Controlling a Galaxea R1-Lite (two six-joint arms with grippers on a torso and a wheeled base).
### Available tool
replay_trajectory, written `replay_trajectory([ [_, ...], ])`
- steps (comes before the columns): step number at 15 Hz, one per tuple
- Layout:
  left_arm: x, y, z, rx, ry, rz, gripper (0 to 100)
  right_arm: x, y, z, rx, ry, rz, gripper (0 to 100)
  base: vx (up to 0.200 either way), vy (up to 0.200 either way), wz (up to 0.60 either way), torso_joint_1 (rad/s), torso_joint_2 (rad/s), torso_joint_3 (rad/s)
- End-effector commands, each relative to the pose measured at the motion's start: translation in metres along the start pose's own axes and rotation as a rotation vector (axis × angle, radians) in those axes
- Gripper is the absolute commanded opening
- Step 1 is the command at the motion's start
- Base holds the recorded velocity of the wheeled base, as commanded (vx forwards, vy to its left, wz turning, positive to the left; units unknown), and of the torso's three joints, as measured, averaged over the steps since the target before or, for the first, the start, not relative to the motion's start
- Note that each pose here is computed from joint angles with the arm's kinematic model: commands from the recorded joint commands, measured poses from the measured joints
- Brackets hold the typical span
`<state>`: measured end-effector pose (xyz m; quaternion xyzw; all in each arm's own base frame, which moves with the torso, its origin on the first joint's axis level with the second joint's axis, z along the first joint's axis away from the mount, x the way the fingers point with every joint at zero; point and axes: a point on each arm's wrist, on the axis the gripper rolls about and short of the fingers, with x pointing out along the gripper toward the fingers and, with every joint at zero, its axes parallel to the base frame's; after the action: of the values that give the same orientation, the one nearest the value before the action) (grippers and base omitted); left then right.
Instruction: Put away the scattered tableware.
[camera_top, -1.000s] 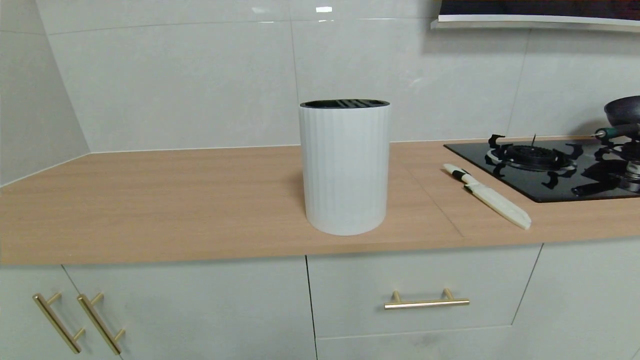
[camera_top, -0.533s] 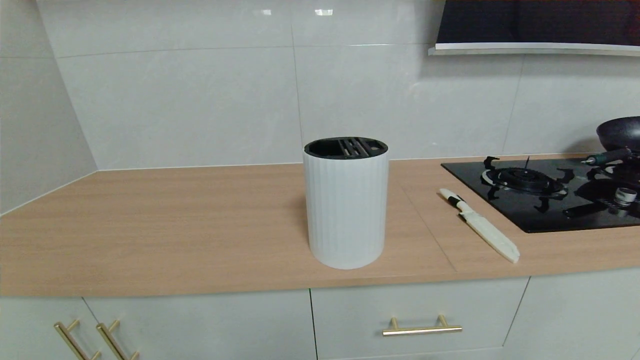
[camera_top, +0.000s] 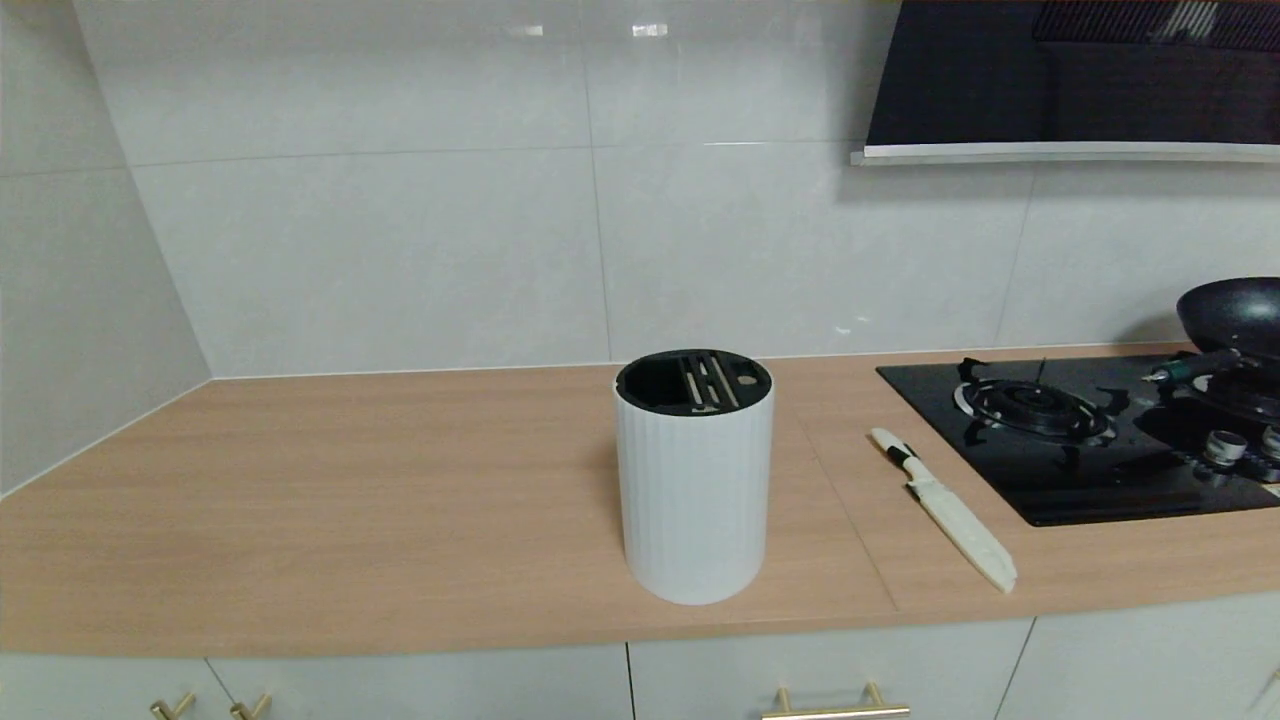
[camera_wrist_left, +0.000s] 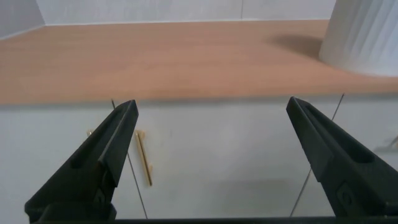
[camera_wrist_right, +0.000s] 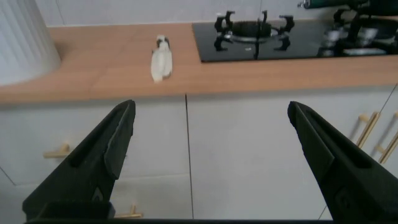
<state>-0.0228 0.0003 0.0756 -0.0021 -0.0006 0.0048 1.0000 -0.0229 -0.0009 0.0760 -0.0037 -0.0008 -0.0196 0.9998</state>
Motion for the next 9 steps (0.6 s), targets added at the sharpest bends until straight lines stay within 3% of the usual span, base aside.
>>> replay_trajectory([
  [1,0.0,0.0,0.0,0.0,0.0,0.001,100,0.0001,0.0,0.0,0.0,0.002,0.001,100,0.0,0.0,0.0,0.237,-0.51,-0.286],
  [9,0.0,0.0,0.0,0.0,0.0,0.001,100,0.0002,0.0,-0.0004,0.0,0.003,0.001,100,0.0,0.0,0.0,0.258,-0.56,-0.301],
])
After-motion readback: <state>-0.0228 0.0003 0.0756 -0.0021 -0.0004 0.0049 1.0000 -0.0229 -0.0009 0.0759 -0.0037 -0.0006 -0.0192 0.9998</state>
